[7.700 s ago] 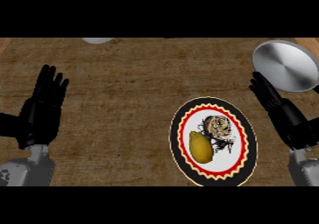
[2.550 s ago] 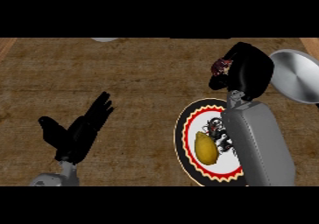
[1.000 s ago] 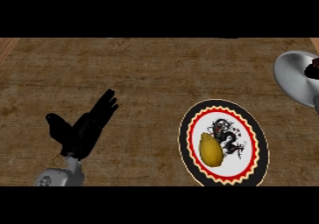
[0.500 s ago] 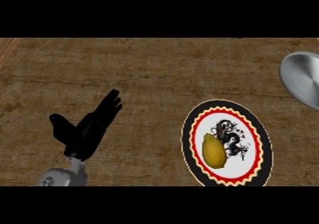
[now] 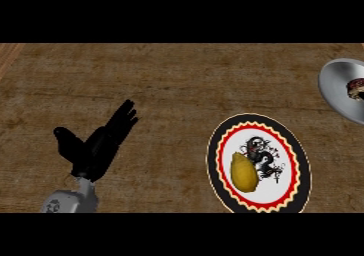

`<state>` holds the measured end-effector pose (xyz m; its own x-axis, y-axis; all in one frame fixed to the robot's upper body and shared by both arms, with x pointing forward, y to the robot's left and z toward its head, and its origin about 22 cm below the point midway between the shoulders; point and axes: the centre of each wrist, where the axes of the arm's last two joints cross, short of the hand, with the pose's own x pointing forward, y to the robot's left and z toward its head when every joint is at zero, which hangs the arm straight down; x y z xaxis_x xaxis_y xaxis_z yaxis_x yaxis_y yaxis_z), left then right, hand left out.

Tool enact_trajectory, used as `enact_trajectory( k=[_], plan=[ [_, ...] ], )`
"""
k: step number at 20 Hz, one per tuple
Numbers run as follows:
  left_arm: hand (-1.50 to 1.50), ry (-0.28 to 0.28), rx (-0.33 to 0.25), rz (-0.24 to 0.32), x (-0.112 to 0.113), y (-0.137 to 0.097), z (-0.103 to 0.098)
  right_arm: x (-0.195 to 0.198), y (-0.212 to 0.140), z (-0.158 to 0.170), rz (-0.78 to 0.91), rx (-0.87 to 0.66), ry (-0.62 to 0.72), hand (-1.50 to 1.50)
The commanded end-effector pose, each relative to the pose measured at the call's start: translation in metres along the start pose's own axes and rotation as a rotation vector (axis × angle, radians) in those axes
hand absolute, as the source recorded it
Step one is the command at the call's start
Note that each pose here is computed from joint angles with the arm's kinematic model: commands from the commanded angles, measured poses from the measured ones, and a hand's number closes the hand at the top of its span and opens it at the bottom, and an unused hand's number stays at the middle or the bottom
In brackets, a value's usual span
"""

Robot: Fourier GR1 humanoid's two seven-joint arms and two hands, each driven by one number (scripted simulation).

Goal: Pick the cupcake from the plate and place it in the pan

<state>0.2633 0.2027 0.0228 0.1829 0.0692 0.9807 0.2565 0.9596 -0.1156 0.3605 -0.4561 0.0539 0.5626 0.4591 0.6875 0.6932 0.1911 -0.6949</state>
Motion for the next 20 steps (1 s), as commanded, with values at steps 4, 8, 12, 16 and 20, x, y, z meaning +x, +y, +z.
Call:
enact_trajectory(
  k=[4,8,12,16,20],
  plan=[
    [0.0,0.01,0.008,0.003,0.0,0.011,0.001,-0.001,-0.015,-0.012,-0.34,-0.039,0.01,-1.5],
    [0.0,0.005,0.028,-0.002,-0.004,0.003,0.0,-0.035,-0.024,-0.015,-0.464,0.033,0.056,-1.5],
    [0.0,0.009,0.034,-0.005,0.005,0.019,0.004,-0.077,-0.037,-0.014,-0.517,0.145,0.034,-1.5],
    [0.0,0.016,0.038,-0.001,-0.02,0.005,0.001,-0.094,-0.039,-0.01,-0.566,0.217,-0.01,-1.5],
    [0.0,0.015,0.028,0.018,0.0,-0.002,-0.001,-0.126,-0.056,-0.009,-0.589,0.28,-0.034,-1.5]
  ],
)
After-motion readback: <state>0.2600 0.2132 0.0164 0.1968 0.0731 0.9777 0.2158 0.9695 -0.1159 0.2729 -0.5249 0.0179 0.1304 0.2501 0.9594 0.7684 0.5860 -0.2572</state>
